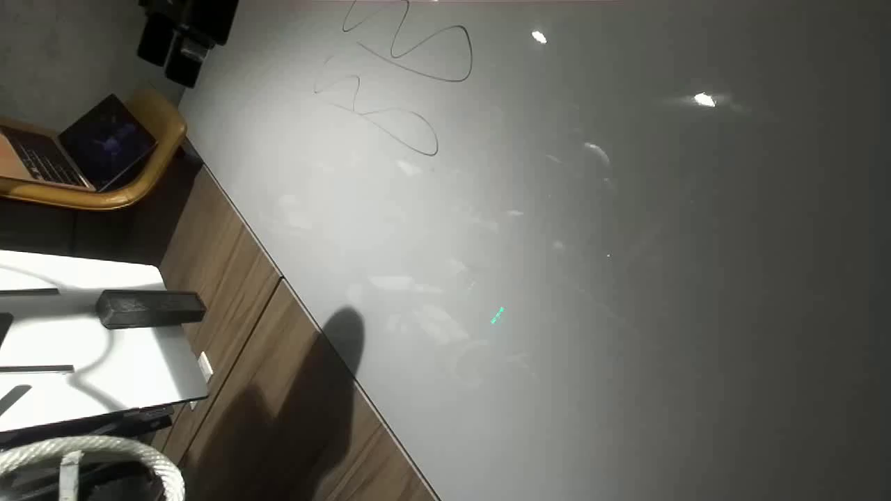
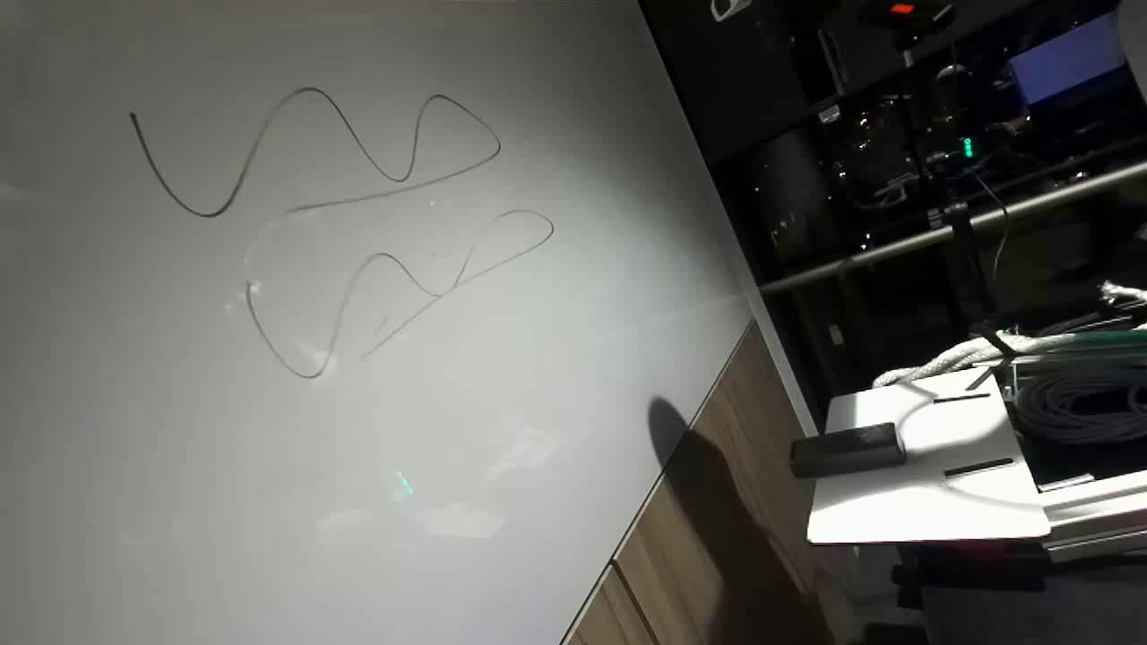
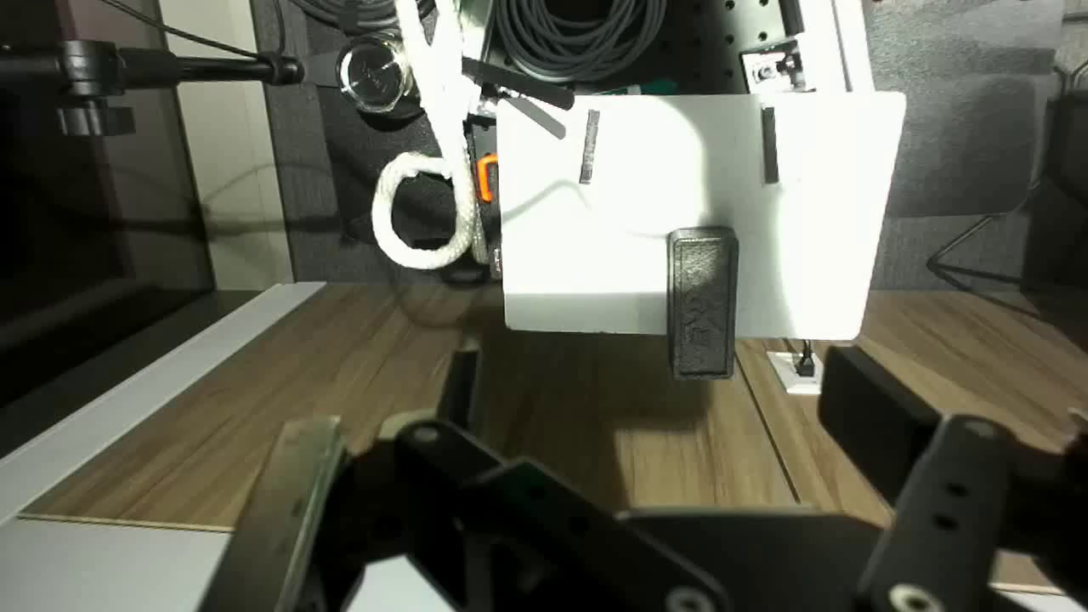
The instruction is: Use the eraser to wipe the whiteboard.
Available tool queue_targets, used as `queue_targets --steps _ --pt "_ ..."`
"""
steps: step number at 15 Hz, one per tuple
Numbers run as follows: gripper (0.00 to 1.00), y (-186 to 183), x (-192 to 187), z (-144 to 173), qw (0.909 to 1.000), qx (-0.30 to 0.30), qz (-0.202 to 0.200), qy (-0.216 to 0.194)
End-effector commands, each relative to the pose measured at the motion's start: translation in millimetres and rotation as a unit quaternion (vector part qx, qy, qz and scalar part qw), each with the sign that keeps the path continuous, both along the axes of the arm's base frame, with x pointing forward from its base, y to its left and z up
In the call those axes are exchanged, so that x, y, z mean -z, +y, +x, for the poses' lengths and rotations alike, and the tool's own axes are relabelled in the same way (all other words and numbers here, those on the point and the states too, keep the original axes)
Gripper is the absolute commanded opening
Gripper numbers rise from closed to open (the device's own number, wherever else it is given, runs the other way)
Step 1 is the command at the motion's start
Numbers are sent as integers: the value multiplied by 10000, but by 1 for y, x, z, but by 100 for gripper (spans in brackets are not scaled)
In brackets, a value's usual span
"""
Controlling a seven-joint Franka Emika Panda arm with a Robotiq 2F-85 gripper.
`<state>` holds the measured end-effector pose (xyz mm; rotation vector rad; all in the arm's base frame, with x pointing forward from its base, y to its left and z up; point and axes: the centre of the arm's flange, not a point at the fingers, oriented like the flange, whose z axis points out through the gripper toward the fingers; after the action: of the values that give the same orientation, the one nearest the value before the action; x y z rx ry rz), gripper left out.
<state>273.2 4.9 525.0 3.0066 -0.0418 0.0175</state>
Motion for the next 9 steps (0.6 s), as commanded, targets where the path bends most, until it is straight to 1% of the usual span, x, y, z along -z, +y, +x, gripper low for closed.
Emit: queue_targets --steps 1,5,9 --pt "100 0 0 0 10000 0 0 -1" --pt "100 0 0 0 10000 0 0 -1" --pt "100 39 15 18 9996 -238 -98 -137"
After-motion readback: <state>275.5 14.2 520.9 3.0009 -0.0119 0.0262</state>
